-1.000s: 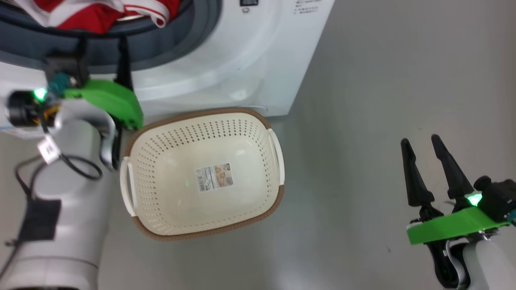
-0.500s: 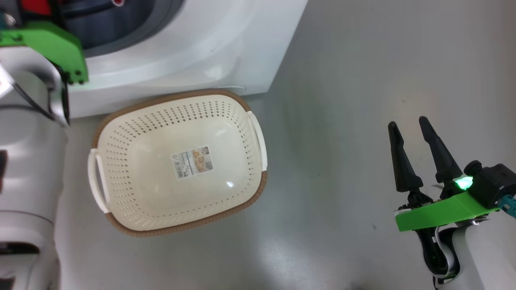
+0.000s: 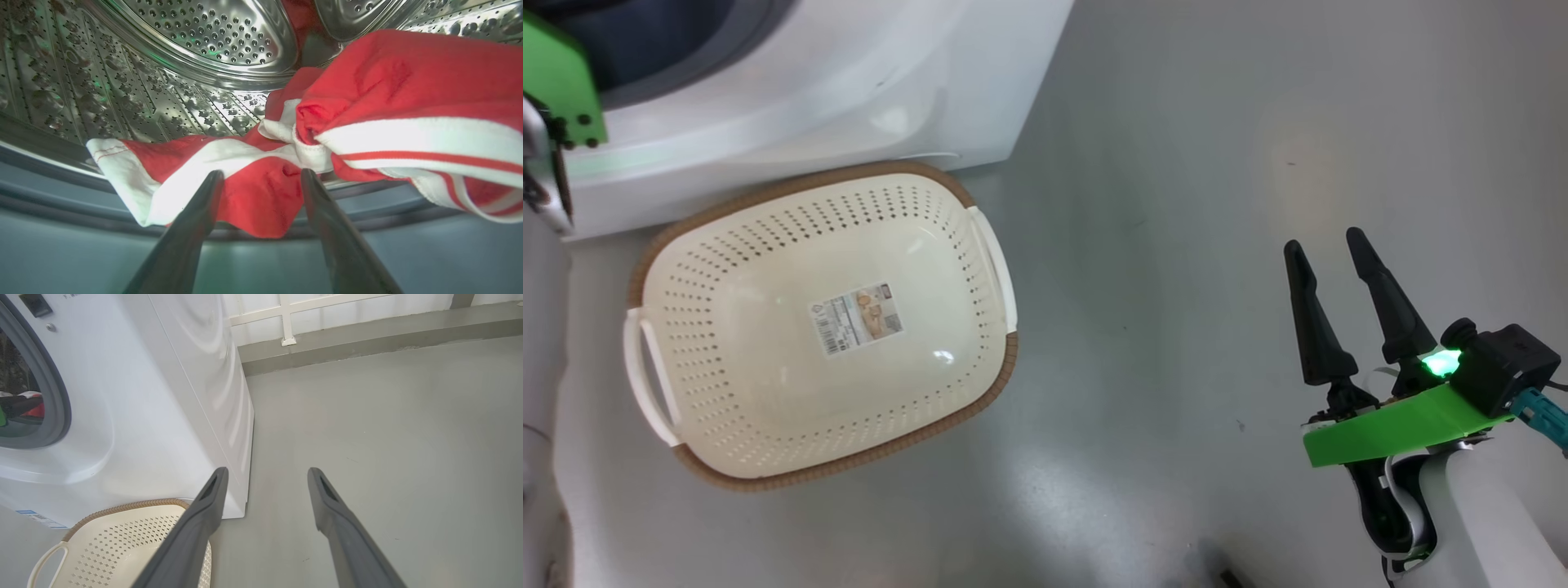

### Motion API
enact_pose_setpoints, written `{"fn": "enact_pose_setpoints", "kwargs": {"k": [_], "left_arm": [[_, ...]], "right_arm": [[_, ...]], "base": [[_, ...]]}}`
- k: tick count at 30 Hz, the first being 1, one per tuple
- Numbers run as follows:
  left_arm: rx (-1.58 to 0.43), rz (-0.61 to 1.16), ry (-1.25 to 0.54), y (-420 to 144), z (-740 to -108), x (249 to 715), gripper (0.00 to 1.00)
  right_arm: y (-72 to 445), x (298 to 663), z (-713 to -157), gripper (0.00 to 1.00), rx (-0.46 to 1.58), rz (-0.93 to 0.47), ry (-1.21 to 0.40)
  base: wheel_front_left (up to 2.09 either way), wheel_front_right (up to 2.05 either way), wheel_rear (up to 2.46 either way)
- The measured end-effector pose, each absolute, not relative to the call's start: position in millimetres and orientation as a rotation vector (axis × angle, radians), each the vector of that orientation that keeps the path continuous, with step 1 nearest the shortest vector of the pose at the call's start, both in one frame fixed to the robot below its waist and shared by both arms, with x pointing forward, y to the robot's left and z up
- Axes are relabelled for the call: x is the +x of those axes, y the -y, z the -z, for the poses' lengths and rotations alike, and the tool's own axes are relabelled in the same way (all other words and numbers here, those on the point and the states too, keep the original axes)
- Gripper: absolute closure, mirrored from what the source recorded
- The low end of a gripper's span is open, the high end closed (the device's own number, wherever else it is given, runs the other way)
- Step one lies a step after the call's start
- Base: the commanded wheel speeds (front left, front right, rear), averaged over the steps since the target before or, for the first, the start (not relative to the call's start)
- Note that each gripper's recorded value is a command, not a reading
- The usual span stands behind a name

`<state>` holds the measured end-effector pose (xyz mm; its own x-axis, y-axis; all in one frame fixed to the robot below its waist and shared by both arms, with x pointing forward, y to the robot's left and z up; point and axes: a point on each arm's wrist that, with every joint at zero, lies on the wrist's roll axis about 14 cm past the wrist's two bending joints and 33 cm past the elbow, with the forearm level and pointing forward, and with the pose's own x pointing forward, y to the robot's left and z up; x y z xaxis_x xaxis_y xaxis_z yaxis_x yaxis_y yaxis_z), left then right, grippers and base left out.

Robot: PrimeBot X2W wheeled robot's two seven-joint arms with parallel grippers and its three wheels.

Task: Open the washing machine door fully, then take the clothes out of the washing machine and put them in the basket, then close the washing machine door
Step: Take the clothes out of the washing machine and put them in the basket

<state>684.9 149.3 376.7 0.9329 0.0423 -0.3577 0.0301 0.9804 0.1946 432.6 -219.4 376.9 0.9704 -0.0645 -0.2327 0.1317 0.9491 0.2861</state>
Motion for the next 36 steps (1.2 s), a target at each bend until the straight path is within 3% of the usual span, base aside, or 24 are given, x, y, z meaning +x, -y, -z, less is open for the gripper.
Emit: {"fn": "enact_pose_setpoints", "kwargs": {"k": [6,7,9,10,12,13,23,36], "left_arm": [[0.239,0.008,-0.400,-147.3,-362.1,687.0,0.00],[0.240,0.010,-0.408,-146.1,-359.8,686.9,0.05],[0.242,0.016,-0.410,-143.9,-357.3,688.0,0.31],[0.244,0.016,-0.410,-143.4,-357.0,689.0,0.54],[0.247,0.015,-0.409,-143.1,-359.1,692.1,0.80],[0.250,0.010,-0.405,-143.8,-360.6,693.0,0.98],[0.255,-0.001,-0.371,-150.6,-374.8,692.9,1.00],[0.107,-0.060,-0.265,-161.1,-403.6,671.7,1.00]], "right_arm": [[220.7,432.1,-375.0,0.00,0.300,0.103,-0.230],[221.5,433.9,-376.5,0.00,0.298,0.103,-0.224],[222.6,434.4,-377.2,0.00,0.295,0.104,-0.221],[223.0,434.1,-376.6,0.00,0.294,0.106,-0.223],[223.7,433.7,-376.1,0.00,0.293,0.108,-0.224],[223.8,433.6,-376.3,0.00,0.293,0.108,-0.224],[221.0,436.2,-381.7,0.00,0.300,0.100,-0.207],[211.6,447.7,-396.8,0.00,0.317,0.065,-0.156]], "base": [[0.00,0.00,0.00],[0.00,0.00,0.00],[0.00,0.00,0.00],[0.00,0.00,0.00],[0.00,0.00,0.00],[0.00,0.00,0.00],[0.00,0.00,0.00],[0.00,0.00,0.00]]}}
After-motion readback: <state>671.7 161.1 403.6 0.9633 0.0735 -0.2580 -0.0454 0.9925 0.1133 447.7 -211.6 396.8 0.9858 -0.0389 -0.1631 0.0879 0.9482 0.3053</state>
